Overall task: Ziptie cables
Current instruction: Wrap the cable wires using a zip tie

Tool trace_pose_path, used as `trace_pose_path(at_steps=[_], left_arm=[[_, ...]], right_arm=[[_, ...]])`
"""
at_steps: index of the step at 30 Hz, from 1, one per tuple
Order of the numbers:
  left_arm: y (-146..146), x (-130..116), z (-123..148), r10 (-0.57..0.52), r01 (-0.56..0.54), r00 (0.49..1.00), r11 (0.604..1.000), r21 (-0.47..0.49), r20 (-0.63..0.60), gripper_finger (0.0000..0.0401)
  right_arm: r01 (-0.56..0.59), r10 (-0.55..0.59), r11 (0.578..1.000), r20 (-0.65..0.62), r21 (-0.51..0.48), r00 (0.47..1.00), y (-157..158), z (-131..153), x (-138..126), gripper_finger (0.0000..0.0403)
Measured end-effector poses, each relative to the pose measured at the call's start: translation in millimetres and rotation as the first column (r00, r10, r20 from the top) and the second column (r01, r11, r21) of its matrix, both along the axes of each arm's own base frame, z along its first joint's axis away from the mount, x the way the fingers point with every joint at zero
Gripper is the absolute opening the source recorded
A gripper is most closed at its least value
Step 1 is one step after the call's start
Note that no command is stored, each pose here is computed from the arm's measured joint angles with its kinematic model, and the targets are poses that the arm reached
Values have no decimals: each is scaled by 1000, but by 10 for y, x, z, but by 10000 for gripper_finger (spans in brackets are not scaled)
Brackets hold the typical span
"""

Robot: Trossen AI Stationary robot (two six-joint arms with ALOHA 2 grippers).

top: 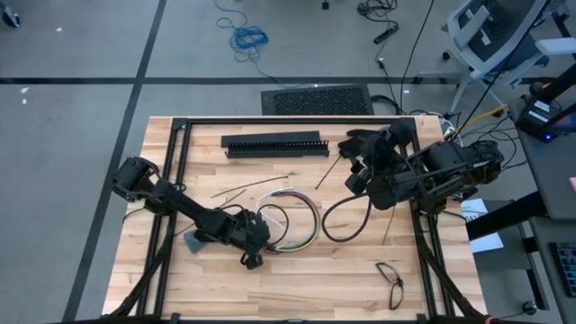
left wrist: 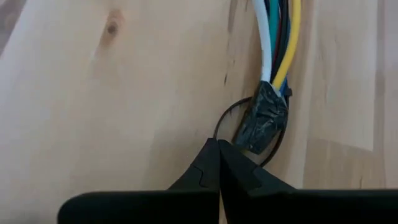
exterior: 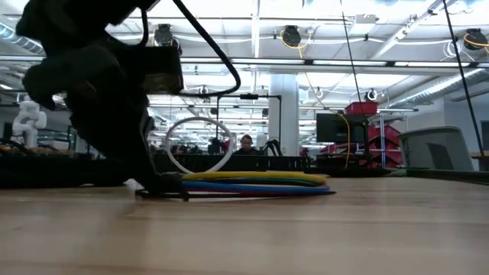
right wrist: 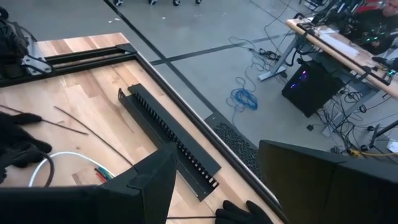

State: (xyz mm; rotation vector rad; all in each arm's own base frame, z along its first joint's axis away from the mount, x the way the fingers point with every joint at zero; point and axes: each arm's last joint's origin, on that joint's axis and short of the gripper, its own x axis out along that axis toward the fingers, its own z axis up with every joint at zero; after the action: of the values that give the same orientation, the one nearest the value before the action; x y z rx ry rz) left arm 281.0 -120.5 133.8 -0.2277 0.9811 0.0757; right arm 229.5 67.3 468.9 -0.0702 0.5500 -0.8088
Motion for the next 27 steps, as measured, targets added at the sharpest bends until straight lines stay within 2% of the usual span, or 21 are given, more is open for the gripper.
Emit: trace_pose_path(at_steps=[6,11,17,27], left_arm=[[93,-9,280,11,-12,999,999,42,37,0],[163,-24,459,35,-37,995,999,19,94,0],[163,-49,517,54,-51,994,998,-41,95,0],[146,-135,458,34,-34,999,999,-17,-1,0]], right_arm=[[7,-7,1000,4,-13,1000,-4,3,-1,224],[9,-9,1000,6,-12,1000,-3,3,1,224],[19,-18,1000,14,-25,1000,-6,6,-1,224],[23,-22,999,16,-30,1000,-7,7,0,224]])
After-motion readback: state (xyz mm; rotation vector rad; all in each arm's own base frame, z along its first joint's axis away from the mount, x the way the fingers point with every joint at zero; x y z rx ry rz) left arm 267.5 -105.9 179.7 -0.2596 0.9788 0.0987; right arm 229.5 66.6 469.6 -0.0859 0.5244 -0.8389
